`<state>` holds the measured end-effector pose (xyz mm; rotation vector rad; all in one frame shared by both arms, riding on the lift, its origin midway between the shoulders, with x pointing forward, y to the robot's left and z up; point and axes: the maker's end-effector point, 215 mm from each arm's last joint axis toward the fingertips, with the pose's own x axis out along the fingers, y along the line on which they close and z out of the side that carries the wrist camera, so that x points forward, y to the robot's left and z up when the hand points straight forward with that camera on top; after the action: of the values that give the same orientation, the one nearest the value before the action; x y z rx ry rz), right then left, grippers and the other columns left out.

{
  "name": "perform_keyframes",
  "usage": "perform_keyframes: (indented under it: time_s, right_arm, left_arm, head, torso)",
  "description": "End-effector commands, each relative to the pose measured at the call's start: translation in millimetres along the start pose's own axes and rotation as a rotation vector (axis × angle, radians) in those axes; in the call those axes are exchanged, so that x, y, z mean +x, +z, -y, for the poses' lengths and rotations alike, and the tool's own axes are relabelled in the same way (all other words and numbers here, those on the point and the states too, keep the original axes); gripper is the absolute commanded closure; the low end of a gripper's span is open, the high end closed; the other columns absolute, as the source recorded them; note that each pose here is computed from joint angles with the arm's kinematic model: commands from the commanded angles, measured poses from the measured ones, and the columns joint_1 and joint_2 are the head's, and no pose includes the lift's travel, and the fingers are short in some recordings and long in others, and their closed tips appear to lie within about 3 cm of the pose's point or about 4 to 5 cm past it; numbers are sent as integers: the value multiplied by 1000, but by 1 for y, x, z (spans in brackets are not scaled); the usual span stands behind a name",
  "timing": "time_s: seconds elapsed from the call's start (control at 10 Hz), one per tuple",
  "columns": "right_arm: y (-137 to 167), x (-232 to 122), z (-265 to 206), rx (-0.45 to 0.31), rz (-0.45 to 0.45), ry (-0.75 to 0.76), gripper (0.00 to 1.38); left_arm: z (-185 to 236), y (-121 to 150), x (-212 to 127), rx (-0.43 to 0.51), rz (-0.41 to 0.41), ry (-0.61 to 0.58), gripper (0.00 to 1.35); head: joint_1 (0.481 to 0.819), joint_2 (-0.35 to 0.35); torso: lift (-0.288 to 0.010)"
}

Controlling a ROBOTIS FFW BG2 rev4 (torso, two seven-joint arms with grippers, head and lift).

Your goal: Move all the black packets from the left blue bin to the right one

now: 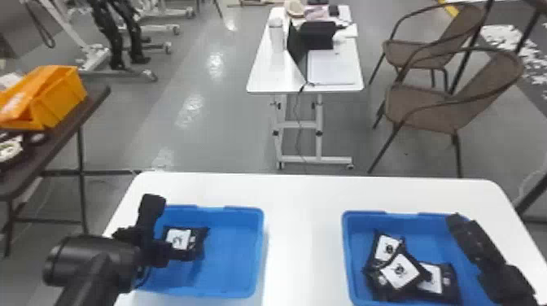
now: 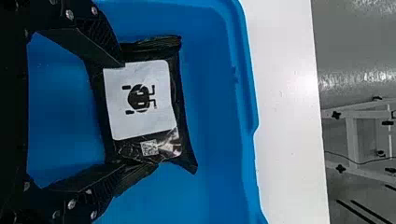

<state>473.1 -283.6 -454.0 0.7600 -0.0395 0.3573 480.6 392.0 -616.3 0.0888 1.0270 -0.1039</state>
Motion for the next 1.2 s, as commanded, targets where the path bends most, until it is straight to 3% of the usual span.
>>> perform_keyframes:
  time_s: [0.0,0.1,0.5,0.7,0.9,1.1]
  right_arm:
    - [-1,0,0,4,-2,1,162]
    - [-1,0,0,7,2,1,162]
    - [-2,-1,-1,11,2,4,163]
    - [-3,-2,-1,13,1,4,162]
    - [-2,-1,-1,11,2,6,162]
    - [-3,3,-6,11,-1,17,162]
  left_arm:
    - [-2,4,3,-6,32,-13,550]
    - [-4,9,2,17,47,-7,829]
    - [-10,10,-3,107,-4,-14,818]
    - [2,8,-1,131,-1,-47,1187]
    - [8,8,-1,139,15,-74,1204]
    - [37,47,-32,165,154,-133,1204]
  head:
    - [695,126]
    - [695,127]
    - [695,133]
    - [695,131]
    - [695,125]
    - [695,110]
  torso:
    - [0]
    - [0]
    - [0]
    - [0]
    - [0]
    - [0]
